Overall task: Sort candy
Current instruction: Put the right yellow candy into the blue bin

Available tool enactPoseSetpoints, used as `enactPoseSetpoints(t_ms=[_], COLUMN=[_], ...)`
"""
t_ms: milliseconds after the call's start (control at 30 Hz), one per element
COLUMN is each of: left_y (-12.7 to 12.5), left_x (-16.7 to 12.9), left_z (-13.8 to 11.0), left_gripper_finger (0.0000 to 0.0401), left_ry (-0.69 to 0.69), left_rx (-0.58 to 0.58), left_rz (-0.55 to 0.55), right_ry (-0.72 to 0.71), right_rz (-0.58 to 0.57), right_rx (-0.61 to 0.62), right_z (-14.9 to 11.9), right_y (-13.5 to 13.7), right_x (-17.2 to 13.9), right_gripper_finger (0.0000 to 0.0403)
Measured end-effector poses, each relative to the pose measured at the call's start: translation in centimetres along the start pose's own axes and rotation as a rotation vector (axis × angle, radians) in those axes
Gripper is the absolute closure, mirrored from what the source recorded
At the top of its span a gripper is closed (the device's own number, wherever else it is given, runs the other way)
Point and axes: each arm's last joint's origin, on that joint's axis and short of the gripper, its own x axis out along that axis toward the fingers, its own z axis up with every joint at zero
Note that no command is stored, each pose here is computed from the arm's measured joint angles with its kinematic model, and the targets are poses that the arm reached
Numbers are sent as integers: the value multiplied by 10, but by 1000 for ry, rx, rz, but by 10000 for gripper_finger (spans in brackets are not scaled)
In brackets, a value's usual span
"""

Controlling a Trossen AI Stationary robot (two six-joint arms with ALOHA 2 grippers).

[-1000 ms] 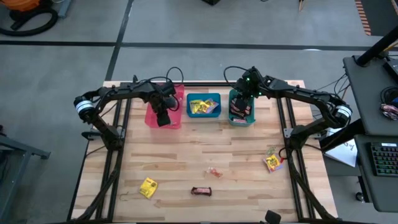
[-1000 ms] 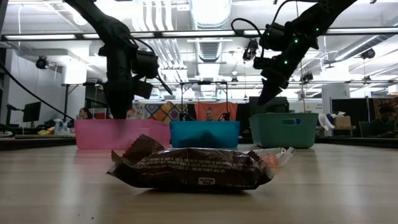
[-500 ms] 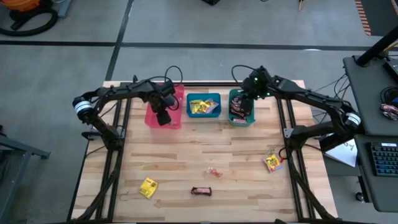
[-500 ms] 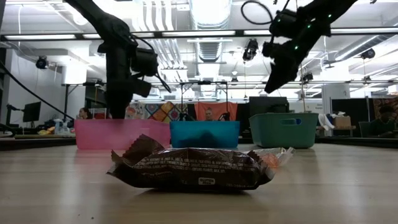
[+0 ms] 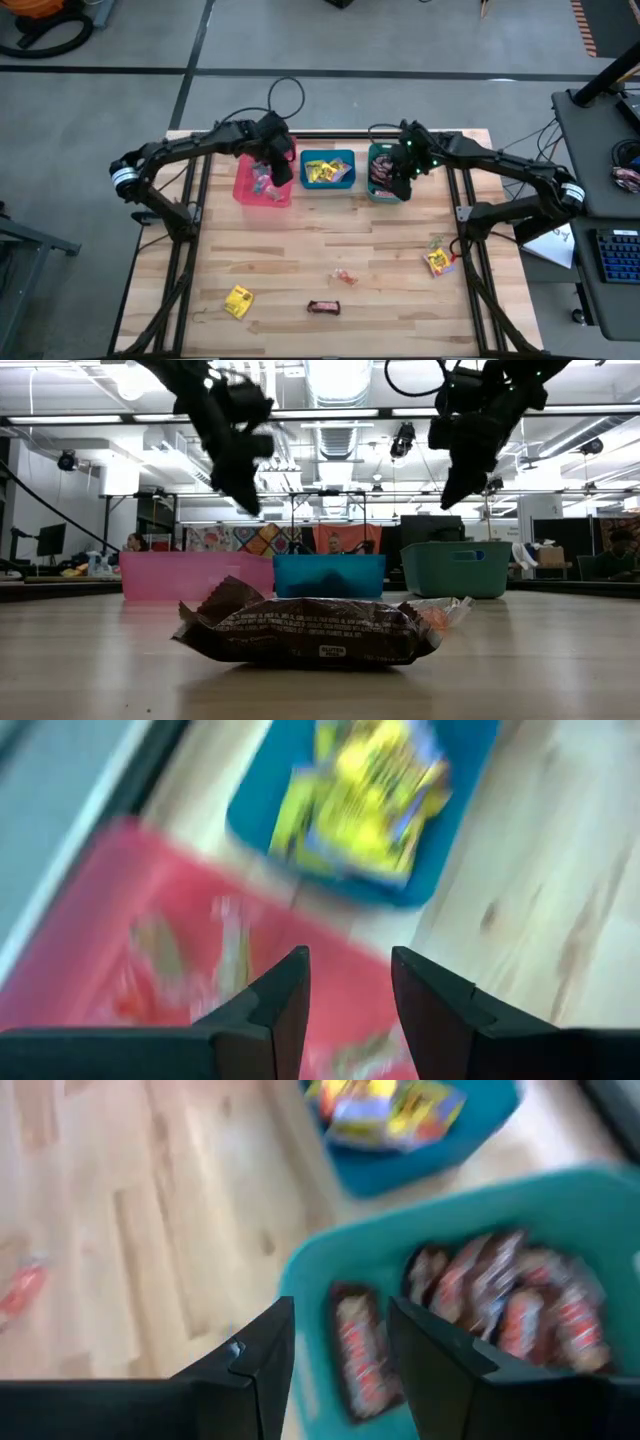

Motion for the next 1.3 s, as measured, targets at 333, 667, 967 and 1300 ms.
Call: enactPoseSetpoints(t_ms=[333,667,967,1300], left_y=[-53,-92,-101,-101], left_x=[-36,-36,-25,-25], left_z=[9,-18,-28,-27], left_gripper_finger=[276,276,276,276], left_ry=[-317,-474,-521,-551], left_rx=[216,282,291,278], left_rz=[-80,-201,-230,-227], right_ry=[222,482,698,814], right_rz=[54,47,40,-126], right_rx=[153,311,185,512], right_z=[-19,-40,-64,-87], right_y=[22,44,80,108], right_x=[2,-1,0,3], right_gripper_finger=[255,253,259,256])
